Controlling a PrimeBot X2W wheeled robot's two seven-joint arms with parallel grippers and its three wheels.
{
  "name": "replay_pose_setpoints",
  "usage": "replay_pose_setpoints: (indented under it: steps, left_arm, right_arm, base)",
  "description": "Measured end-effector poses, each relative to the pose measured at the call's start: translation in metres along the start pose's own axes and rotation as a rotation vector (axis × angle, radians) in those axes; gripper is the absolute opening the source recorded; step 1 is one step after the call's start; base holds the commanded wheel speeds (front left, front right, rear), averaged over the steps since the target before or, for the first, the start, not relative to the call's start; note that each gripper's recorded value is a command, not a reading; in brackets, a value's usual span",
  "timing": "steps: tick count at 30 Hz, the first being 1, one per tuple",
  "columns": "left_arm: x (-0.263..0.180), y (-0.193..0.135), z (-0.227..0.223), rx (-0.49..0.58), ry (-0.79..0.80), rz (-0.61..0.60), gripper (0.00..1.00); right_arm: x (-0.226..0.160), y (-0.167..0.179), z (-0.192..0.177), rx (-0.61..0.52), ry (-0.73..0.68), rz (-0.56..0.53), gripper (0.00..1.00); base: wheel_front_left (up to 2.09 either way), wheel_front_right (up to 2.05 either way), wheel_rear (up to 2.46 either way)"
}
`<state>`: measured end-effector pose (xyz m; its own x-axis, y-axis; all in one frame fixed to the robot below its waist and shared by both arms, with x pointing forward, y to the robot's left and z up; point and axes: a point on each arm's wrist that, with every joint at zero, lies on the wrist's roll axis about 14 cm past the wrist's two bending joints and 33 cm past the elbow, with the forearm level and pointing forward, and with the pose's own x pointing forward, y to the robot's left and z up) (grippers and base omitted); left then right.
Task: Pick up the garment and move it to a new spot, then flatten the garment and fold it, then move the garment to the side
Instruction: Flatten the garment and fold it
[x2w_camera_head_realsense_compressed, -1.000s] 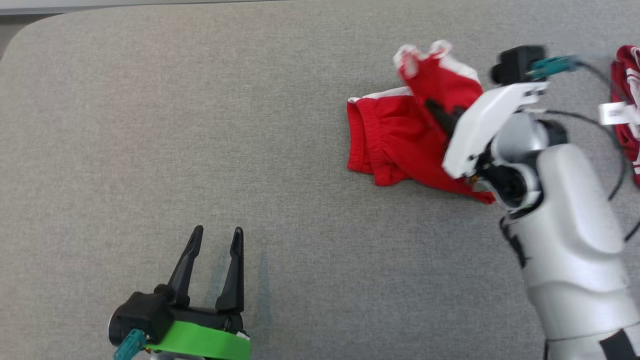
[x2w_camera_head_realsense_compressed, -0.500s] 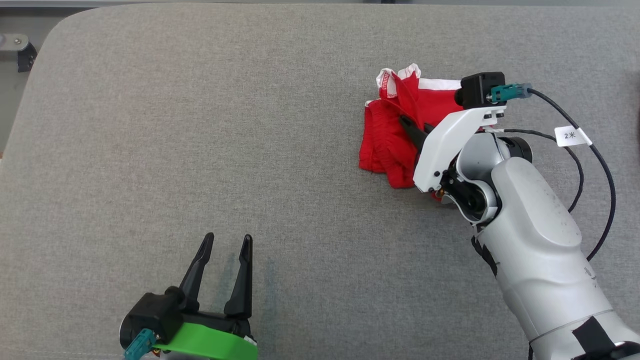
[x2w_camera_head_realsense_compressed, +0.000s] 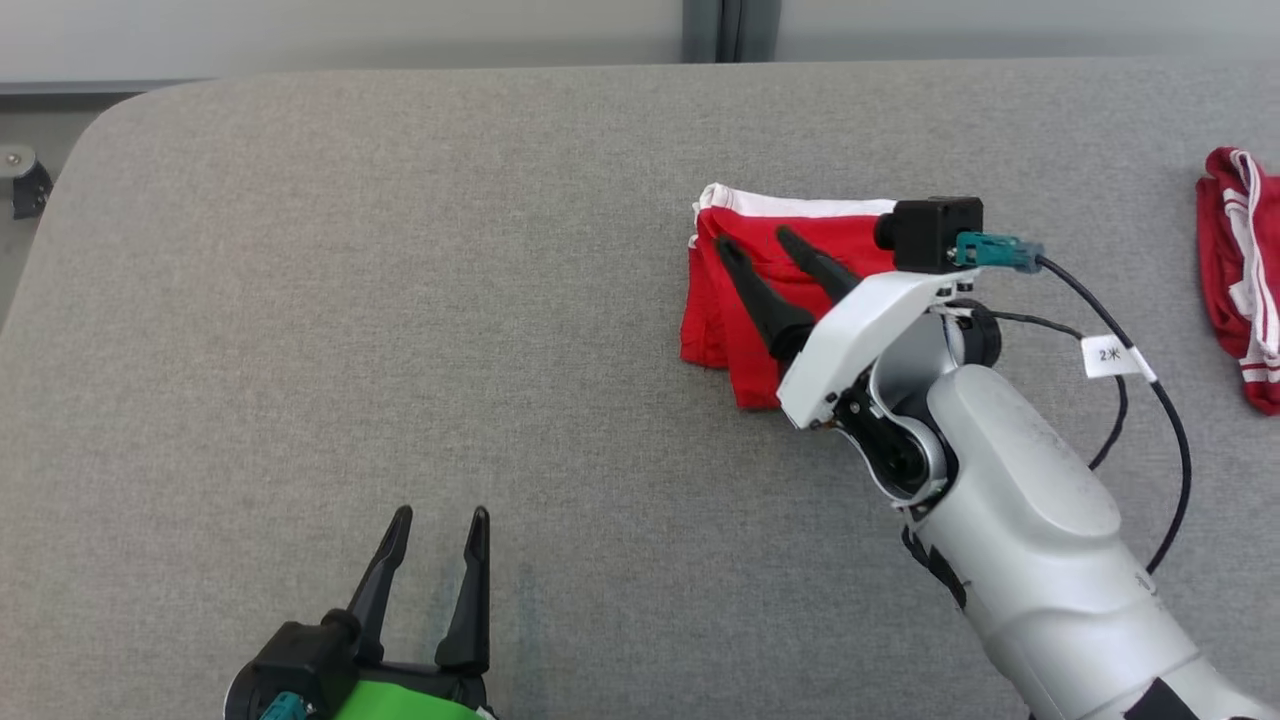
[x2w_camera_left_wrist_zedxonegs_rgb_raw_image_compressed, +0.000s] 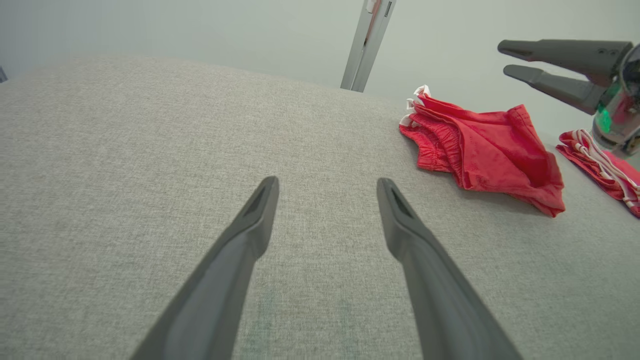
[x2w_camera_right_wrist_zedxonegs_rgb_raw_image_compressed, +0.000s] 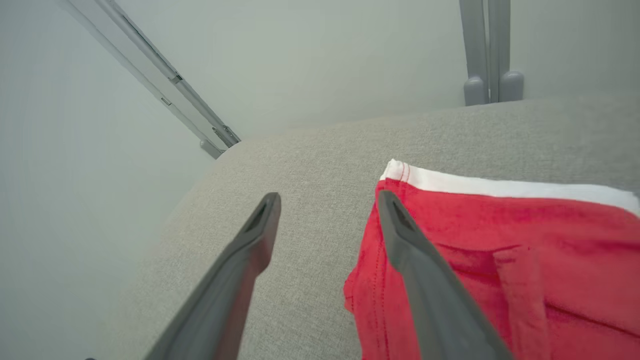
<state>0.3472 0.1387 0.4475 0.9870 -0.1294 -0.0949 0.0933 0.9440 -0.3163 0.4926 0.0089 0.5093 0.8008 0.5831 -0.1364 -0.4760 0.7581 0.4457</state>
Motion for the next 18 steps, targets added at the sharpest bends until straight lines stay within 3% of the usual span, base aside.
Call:
replay_pose_setpoints:
  steps: [3,8,9,10,11,12,13,18]
  left_arm:
    - [-0.005,-0.003,0.002,0.003,-0.006,-0.008,1.0]
    - [-0.013,-0.008,0.008,0.011,-0.029,-0.017,1.0]
    - [-0.015,-0.009,0.01,0.013,-0.036,-0.02,1.0]
    - [-0.017,-0.01,0.012,0.017,-0.044,-0.019,1.0]
    - [-0.018,-0.01,0.015,0.021,-0.054,-0.018,1.0]
    - [-0.02,-0.01,0.017,0.022,-0.061,-0.016,1.0]
    - [-0.021,-0.01,0.02,0.025,-0.07,-0.013,1.0]
    - [-0.025,-0.007,0.027,0.035,-0.092,-0.002,1.0]
  right_arm:
    - [-0.019,-0.015,0.022,-0.136,-0.101,-0.043,1.0]
    - [-0.062,-0.056,0.031,-0.218,-0.168,-0.175,1.0]
    - [-0.069,-0.062,0.031,-0.236,-0.17,-0.194,0.78]
    - [-0.078,-0.07,0.032,-0.263,-0.172,-0.221,0.62]
    - [-0.085,-0.076,0.033,-0.285,-0.169,-0.241,0.29]
    - [-0.089,-0.079,0.033,-0.298,-0.17,-0.252,0.08]
    - [-0.094,-0.083,0.034,-0.306,-0.171,-0.266,0.0]
    - [-0.097,-0.098,0.023,-0.344,-0.121,-0.303,0.0]
  base:
    - [0.0,0.0,0.0]
    - [0.0,0.0,0.0]
    - [0.0,0.0,0.0]
    - [0.0,0.0,0.0]
    - [0.0,0.0,0.0]
    - [0.0,0.0,0.0]
    - [0.0,0.0,0.0]
    - [0.0,0.0,0.0]
